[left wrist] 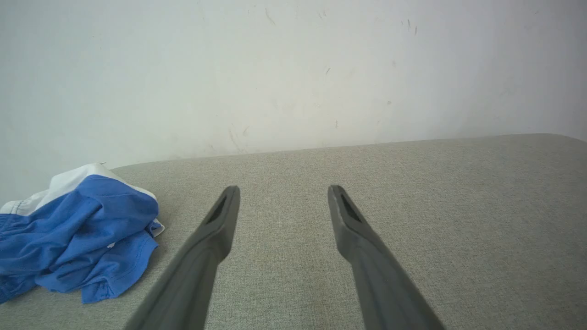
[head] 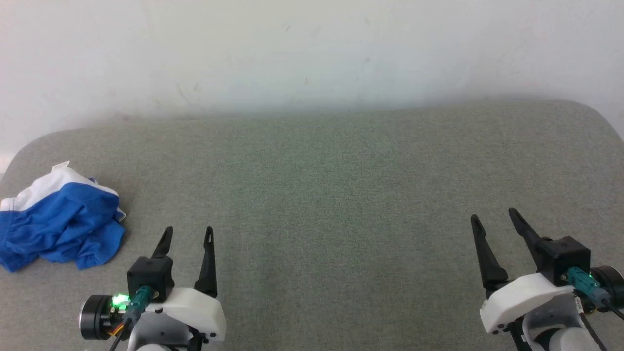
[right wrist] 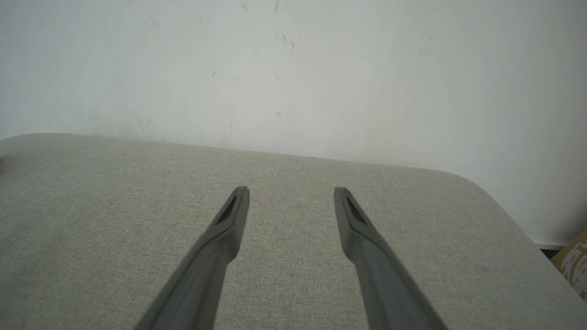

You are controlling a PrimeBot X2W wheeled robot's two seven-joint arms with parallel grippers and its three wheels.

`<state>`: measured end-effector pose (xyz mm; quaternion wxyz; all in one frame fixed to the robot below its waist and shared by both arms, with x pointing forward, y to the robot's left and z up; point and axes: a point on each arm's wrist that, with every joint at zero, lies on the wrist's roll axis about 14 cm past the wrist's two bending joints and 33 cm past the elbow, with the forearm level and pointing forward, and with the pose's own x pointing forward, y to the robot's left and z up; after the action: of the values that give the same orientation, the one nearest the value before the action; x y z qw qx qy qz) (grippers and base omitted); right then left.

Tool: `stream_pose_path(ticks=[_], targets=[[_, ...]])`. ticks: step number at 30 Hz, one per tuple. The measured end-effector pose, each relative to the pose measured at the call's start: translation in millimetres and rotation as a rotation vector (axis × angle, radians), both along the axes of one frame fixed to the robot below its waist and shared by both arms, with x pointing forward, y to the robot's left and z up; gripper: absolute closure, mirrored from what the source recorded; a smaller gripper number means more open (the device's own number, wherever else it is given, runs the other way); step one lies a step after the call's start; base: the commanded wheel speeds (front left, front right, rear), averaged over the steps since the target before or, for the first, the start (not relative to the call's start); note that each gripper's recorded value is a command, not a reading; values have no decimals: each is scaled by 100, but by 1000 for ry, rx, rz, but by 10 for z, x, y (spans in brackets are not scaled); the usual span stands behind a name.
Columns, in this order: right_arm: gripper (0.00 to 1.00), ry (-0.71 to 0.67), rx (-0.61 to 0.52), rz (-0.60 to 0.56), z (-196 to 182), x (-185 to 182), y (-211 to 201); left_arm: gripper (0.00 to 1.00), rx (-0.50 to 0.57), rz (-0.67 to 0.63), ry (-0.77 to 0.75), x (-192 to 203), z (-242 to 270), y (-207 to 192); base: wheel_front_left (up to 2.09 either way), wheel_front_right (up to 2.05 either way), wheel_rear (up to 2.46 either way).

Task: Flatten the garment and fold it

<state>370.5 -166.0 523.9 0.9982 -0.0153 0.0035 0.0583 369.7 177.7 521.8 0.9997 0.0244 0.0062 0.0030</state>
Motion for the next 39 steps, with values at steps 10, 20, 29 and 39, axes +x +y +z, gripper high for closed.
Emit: stream_pose_path(ticks=[10, 20, 29, 39], targets=[[0, -23, 27, -6, 39, 34, -21, 0, 2, 25, -15, -23, 14, 27, 0, 0, 0], [0, -52, 37, 23, 95, 126, 74, 0, 9, 98, -42, -94, 55, 204, 0, 0, 0], [0, -64, 51, 79, 108, 232, 271, 0, 16, 190, -62, -211, 86, 438, 0, 0, 0], [0, -84, 64, 151, 129, 343, 529, 0, 24, 305, -80, -397, 117, 730, 0, 0, 0]])
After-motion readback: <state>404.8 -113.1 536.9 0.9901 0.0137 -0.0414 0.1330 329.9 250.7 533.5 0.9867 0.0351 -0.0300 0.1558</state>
